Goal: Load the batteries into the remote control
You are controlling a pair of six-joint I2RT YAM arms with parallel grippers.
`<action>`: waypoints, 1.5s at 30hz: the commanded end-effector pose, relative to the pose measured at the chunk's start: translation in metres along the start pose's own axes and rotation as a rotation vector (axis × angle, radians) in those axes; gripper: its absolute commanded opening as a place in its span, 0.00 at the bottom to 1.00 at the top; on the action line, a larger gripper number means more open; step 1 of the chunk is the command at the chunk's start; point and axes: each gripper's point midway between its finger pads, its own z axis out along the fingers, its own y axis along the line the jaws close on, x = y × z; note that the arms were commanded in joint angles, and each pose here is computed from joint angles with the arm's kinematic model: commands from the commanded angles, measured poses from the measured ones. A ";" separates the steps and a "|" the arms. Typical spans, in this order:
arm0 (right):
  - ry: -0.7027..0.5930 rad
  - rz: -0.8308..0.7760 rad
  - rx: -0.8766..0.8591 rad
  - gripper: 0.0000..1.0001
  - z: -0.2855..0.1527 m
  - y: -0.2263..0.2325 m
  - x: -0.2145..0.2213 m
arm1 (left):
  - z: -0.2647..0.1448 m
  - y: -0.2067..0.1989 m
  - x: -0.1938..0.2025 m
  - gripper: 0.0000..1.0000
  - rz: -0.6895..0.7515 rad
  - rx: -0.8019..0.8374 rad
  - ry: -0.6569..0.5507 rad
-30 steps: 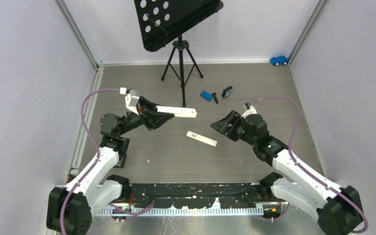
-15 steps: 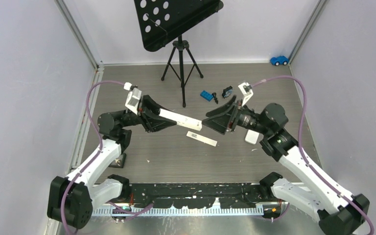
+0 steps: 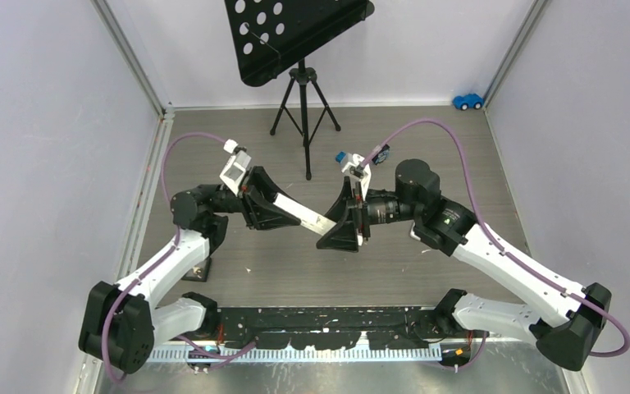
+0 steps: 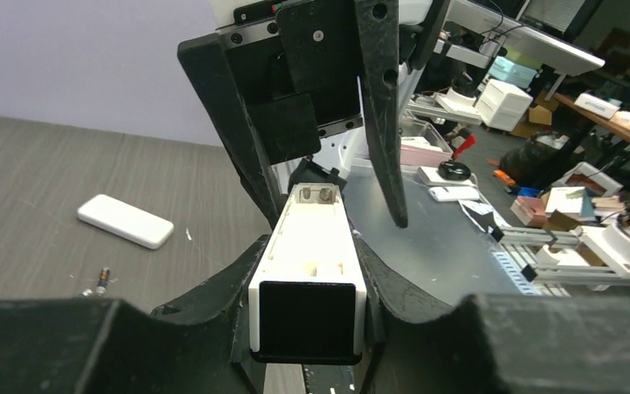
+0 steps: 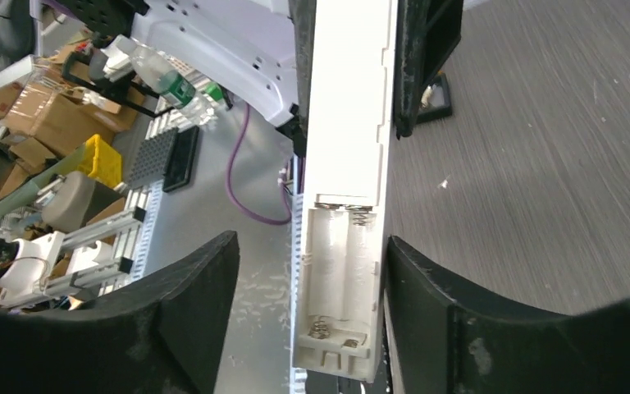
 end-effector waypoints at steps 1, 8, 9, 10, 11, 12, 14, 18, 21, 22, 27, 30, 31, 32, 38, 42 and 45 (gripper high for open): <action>0.057 -0.069 0.017 0.61 0.002 0.004 0.003 | 0.006 0.000 -0.024 0.00 -0.015 -0.005 -0.061; 0.037 -0.080 0.104 0.16 0.005 -0.004 -0.007 | 0.008 0.005 -0.028 0.32 -0.137 -0.032 -0.073; 0.022 -0.084 0.132 0.14 0.005 -0.008 -0.010 | 0.008 0.008 -0.029 0.45 -0.173 -0.049 -0.080; -0.002 -0.090 0.183 0.13 0.003 -0.015 -0.014 | 0.009 0.012 -0.031 0.54 -0.208 -0.069 -0.089; -0.026 -0.098 0.227 0.12 0.002 -0.021 -0.018 | 0.009 0.017 -0.035 0.60 -0.242 -0.101 -0.106; -0.053 -0.104 0.293 0.11 0.001 -0.030 -0.022 | 0.008 0.026 -0.038 0.61 -0.293 -0.153 -0.131; -0.087 -0.134 0.414 0.09 0.002 -0.043 -0.027 | 0.002 0.054 -0.042 0.62 -0.437 -0.329 -0.203; -0.146 -0.174 0.697 0.05 0.009 -0.078 -0.033 | -0.027 0.096 -0.027 0.63 -0.593 -0.690 -0.276; -0.181 -0.167 0.827 0.02 0.015 -0.096 -0.038 | -0.048 0.108 -0.020 0.66 -0.600 -0.848 -0.337; -0.202 -0.170 0.848 0.01 0.018 -0.098 -0.040 | -0.053 0.111 -0.018 0.66 -0.606 -0.876 -0.350; -0.275 -0.180 0.892 0.00 0.028 -0.106 -0.050 | -0.063 0.121 -0.004 0.69 -0.671 -0.936 -0.397; -0.297 -0.177 0.896 0.00 0.033 -0.109 -0.055 | -0.063 0.124 0.000 0.70 -0.700 -0.927 -0.417; -0.296 -0.176 0.890 0.00 0.036 -0.109 -0.055 | -0.063 0.125 0.002 0.70 -0.709 -0.930 -0.418; -0.292 -0.176 0.877 0.00 0.039 -0.108 -0.054 | -0.063 0.126 0.003 0.70 -0.716 -0.931 -0.421; -0.279 -0.146 0.805 0.00 0.054 -0.103 -0.050 | -0.056 0.128 0.008 0.58 -0.753 -0.873 -0.419; -0.280 -0.120 0.789 0.00 0.058 -0.101 -0.048 | -0.054 0.129 0.008 0.57 -0.761 -0.854 -0.430; -0.276 -0.106 0.783 0.00 0.059 -0.101 -0.046 | -0.054 0.130 0.009 0.47 -0.761 -0.854 -0.428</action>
